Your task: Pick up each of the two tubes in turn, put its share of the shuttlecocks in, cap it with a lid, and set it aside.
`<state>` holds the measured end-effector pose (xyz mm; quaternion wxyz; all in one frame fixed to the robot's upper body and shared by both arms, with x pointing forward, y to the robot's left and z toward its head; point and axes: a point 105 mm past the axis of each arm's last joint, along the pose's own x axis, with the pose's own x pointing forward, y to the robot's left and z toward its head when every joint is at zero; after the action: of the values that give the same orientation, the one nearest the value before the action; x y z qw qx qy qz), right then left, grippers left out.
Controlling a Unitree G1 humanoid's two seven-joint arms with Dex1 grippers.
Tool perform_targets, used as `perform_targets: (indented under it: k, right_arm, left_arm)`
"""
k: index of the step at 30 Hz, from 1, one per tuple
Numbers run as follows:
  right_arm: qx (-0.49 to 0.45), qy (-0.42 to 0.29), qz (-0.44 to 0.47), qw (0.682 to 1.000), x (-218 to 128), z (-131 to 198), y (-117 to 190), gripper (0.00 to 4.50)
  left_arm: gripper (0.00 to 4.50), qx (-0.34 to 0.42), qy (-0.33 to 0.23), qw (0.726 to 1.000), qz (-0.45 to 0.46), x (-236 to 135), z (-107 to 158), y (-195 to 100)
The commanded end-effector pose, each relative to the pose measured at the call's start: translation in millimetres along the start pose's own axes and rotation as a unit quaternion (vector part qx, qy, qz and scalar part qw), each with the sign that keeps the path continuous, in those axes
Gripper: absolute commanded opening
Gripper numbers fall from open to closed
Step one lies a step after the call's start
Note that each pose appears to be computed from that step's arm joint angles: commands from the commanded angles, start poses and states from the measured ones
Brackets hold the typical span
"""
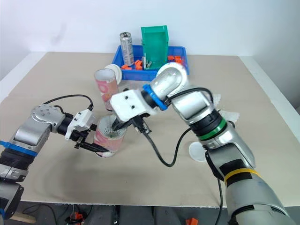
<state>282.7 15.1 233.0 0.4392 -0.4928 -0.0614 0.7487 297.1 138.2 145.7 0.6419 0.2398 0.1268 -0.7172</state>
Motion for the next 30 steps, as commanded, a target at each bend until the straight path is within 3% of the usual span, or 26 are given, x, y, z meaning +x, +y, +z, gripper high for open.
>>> perform_targets:
  k: [1, 8, 14, 24, 30]
  right_arm:
    - [-0.036, 0.025, 0.013, 0.999, 8, 3, -10, 0.05]
    - [-0.093, 0.094, 0.073, 0.988, 39, -15, -3, 0.05]
    - [-0.120, 0.089, 0.088, 0.985, 50, -8, -3, 0.05]
    - [-0.067, -0.015, 0.005, 0.998, -18, 31, -34, 0.05]
    - [-0.037, -0.015, -0.020, 0.999, -56, 25, -24, 0.05]
  left_arm:
    - [2.58, 0.002, 0.003, 1.000, 0.001, -2, 2, 1]
    - [2.58, -0.002, -0.016, 1.000, 0.008, -4, 8, 2]
    - [2.58, -0.003, -0.022, 1.000, 0.013, -4, 10, 3]
    - [2.58, -0.005, -0.025, 0.999, 0.020, -5, 10, 2]
    - [2.58, -0.004, -0.028, 0.999, 0.023, -5, 10, 3]
